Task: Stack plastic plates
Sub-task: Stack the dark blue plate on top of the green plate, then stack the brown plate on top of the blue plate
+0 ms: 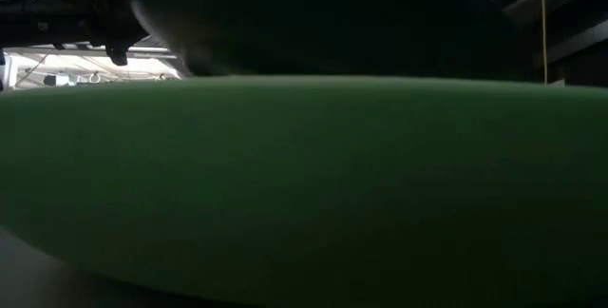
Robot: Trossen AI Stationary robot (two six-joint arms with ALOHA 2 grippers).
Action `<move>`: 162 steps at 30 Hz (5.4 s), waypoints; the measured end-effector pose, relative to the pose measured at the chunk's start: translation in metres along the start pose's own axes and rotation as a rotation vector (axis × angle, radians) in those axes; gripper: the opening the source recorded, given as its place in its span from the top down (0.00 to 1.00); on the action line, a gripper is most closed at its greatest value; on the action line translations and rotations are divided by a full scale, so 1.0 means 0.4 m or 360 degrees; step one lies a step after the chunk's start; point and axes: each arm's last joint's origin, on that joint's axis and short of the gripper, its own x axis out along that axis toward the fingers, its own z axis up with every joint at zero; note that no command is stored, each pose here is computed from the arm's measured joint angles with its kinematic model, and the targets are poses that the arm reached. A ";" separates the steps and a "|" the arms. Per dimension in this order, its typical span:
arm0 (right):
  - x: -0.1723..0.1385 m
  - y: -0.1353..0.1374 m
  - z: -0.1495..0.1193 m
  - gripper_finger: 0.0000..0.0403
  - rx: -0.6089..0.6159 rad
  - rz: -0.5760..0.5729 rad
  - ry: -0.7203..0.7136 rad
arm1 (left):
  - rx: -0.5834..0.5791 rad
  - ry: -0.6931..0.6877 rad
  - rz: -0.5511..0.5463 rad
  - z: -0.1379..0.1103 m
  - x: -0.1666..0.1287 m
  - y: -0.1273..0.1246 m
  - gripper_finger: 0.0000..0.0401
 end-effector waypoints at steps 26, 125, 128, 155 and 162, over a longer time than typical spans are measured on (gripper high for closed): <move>0.036 -0.020 -0.017 0.99 -0.0033 -0.0028 0.0077 | -0.0037 0.0015 -0.0009 -0.002 0.000 0.000 0.74; -0.282 0.008 -0.305 0.65 -0.0121 -0.0688 0.0652 | -0.0145 0.0054 -0.0039 -0.007 0.000 -0.001 0.74; -0.275 0.005 -0.307 0.66 -0.0121 -0.0695 0.0662 | -0.0144 0.0054 -0.0039 -0.007 0.000 -0.001 0.74; -0.221 -0.012 -0.325 0.94 -0.0256 -0.0671 0.0819 | -0.0141 0.0065 -0.0036 -0.009 0.000 -0.001 0.74; -0.224 -0.028 -0.311 0.98 -0.0155 -0.0611 0.0842 | -0.0137 0.0073 -0.0003 -0.011 0.000 0.001 0.74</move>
